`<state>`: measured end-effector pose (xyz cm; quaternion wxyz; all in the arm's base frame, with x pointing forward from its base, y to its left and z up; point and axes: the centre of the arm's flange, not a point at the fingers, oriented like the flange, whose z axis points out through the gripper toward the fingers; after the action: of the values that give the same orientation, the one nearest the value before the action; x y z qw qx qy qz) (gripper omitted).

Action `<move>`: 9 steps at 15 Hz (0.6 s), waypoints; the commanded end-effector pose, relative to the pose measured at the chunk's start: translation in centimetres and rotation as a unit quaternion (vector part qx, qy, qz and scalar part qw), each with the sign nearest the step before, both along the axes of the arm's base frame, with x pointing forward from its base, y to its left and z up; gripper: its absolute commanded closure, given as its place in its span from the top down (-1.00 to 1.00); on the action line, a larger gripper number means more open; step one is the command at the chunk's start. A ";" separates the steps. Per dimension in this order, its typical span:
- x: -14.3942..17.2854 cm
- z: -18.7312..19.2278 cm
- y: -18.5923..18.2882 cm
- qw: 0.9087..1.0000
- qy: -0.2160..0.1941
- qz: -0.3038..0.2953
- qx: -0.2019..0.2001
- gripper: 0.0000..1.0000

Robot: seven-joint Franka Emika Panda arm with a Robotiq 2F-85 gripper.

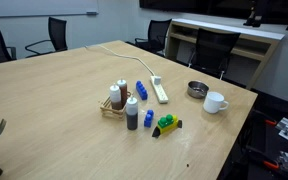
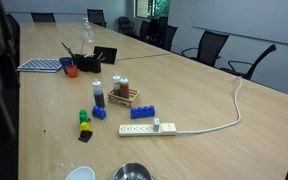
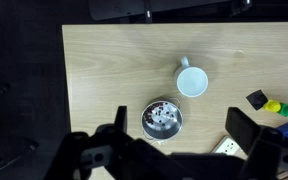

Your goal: Pick the extension cord and put it back on the table

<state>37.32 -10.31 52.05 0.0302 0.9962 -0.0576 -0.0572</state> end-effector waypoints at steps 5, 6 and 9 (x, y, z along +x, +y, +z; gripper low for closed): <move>0.9 -0.1 0.1 1.000 0.003 0.010 0.000 1.00; 1.6 -0.3 0.2 1.000 0.006 0.028 0.006 1.00; 4.0 -1.1 0.9 0.993 0.031 0.110 0.011 1.00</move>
<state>38.74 -9.35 51.14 0.0298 0.9974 -0.0153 -0.0635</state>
